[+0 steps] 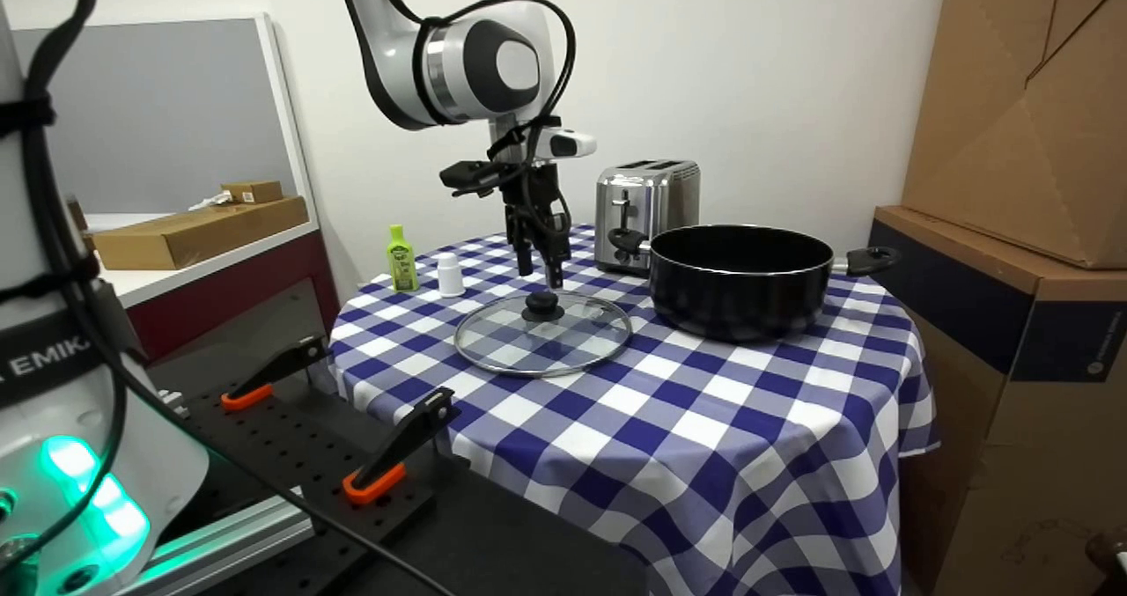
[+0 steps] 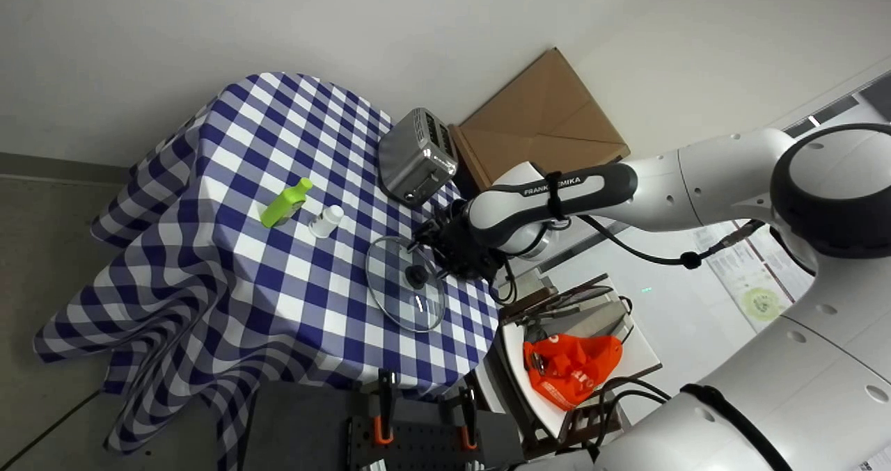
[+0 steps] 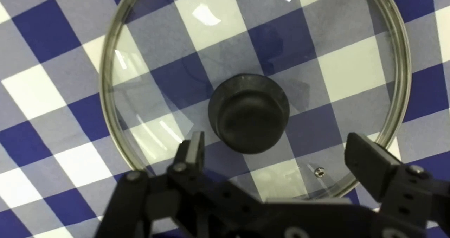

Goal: Pick up the lid from the table and put it on the pot

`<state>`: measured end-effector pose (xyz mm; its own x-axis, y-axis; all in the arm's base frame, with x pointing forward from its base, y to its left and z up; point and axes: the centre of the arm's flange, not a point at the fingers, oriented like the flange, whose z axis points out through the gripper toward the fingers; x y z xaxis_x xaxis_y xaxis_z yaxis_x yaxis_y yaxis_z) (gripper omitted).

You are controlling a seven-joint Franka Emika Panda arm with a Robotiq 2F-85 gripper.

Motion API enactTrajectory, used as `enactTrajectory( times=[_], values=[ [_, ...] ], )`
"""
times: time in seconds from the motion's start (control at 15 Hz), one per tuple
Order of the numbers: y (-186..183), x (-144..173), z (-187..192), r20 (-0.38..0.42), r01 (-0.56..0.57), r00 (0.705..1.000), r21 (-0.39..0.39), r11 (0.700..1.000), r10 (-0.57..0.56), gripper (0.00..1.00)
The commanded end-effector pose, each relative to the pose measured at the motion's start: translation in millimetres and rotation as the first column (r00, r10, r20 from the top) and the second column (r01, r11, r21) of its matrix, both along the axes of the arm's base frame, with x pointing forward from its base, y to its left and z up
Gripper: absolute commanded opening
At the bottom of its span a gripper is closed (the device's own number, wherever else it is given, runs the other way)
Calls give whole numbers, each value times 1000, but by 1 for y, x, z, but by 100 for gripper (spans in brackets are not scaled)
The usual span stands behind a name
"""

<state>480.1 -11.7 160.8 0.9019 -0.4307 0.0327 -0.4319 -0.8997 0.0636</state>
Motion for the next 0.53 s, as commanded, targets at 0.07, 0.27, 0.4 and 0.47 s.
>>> enactTrajectory(
  times=[0.07,0.27,0.4,0.47],
  values=[
    [-6,10,-20,-20,14,1000,-4,1000,-14,100],
    [-8,9,-25,-36,18,999,-10,1000,-18,100],
    [-8,8,-27,-43,14,999,-13,1000,-14,72],
    [-7,7,-28,-45,12,999,-14,1000,-12,67]
  ],
)
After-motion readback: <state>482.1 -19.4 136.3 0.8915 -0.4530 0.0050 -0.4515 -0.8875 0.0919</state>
